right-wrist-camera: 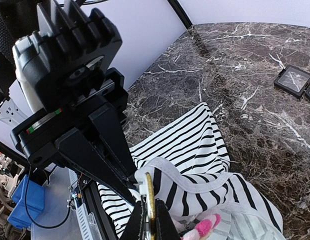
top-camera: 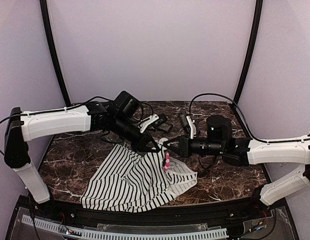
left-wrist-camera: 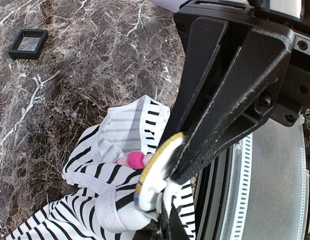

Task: Remove the brooch from the garment
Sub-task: Open the brooch with the flattened clothing.

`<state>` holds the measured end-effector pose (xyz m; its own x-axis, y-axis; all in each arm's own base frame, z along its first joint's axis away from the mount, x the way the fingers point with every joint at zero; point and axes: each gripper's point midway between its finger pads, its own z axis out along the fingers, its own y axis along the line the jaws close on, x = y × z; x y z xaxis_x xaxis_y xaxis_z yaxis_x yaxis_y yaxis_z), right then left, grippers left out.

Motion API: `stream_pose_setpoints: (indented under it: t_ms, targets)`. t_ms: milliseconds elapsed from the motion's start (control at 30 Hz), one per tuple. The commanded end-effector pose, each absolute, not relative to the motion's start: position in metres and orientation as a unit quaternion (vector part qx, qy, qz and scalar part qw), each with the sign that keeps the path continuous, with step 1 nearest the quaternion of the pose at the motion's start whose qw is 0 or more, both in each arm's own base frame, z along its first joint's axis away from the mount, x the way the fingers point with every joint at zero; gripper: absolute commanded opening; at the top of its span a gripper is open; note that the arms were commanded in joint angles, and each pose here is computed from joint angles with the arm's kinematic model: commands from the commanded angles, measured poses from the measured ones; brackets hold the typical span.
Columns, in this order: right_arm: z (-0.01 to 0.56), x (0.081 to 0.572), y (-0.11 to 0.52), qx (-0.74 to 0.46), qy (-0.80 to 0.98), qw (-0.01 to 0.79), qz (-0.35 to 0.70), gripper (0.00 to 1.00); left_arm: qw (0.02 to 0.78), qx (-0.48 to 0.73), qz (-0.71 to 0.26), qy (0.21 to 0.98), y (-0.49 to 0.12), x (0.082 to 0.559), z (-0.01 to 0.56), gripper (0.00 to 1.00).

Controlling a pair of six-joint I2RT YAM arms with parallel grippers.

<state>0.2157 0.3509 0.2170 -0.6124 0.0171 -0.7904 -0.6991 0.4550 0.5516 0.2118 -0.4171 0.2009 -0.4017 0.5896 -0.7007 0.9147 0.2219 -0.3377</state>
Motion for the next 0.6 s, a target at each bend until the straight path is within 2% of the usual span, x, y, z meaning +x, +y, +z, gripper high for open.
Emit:
stream_pose_setpoints:
  t_ms: [0, 167, 433, 567]
  targets:
    - [0.184, 0.229, 0.344, -0.207, 0.805, 0.364, 0.42, 0.08, 0.23, 0.523, -0.401, 0.716, -0.423, 0.196, 0.224, 0.01]
    - [0.199, 0.221, 0.346, -0.23, 0.784, 0.372, 0.439, 0.18, 0.231, 0.514, -0.384, 0.731, -0.421, 0.203, 0.217, 0.01]
    - [0.233, 0.208, 0.335, -0.245, 0.748, 0.406, 0.465, 0.47, 0.224, 0.492, -0.346, 0.766, -0.418, 0.22, 0.198, 0.01]
    - [0.224, 0.209, 0.329, -0.228, 0.76, 0.401, 0.458, 0.52, 0.222, 0.49, -0.349, 0.767, -0.419, 0.221, 0.198, 0.01]
